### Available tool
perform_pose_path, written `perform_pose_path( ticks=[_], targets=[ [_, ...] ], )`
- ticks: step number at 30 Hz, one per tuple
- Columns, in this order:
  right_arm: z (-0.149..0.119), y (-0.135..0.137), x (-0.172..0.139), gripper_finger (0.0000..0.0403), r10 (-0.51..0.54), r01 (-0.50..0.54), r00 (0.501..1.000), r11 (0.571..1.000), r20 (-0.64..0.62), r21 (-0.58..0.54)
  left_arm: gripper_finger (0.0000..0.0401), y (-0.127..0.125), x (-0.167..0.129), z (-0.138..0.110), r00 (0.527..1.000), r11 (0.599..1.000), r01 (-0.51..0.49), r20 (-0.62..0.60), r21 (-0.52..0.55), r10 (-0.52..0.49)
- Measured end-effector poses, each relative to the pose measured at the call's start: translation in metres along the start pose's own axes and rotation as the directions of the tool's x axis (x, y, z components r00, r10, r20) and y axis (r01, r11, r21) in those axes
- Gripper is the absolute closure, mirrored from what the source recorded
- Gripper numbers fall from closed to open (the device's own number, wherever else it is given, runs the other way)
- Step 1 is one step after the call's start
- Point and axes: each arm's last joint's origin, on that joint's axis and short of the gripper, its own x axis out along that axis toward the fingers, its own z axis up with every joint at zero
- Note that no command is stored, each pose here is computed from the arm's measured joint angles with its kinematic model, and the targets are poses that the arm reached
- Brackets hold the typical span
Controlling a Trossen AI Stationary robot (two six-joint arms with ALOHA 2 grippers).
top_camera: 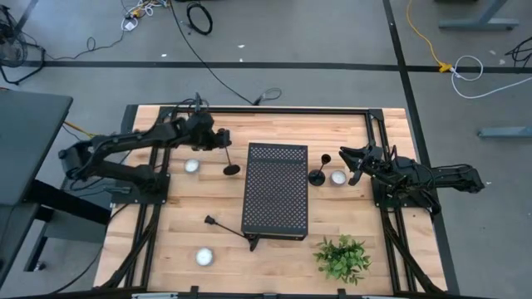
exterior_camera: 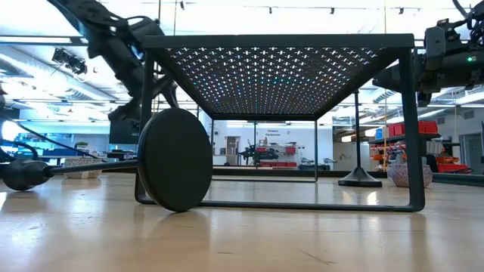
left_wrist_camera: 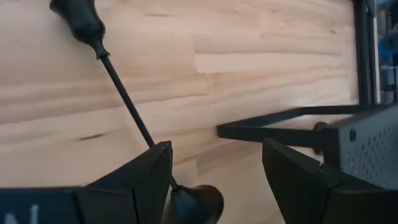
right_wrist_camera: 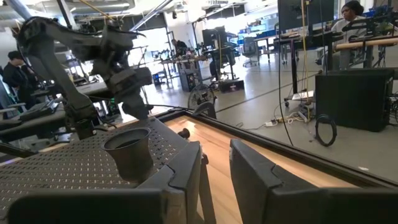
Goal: Pick & Place candle stick holders
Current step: Put the top left black candle holder on the shelf
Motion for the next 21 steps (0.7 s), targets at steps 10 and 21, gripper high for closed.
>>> perform_pose_path(
  ticks=[10, 21],
  targets=[
    [0.0, 0.0, 0.0, 0.0317, 0.0, 0.0, 1.0, 1.0, 0.0, 0.0, 0.0153, -0.006, 0.019, 0.029, 0.995, 0.991, -0.063, -0.082, -0.119, 0.054],
    [0.0, 0.0, 0.0, 0.0317, 0.0, 0.0, 1.0, 1.0, 0.0, 0.0, 0.0153, 0.011, 0.044, 0.033, 0.947, 0.944, -0.297, -0.173, -0.142, 0.272]
  ],
)
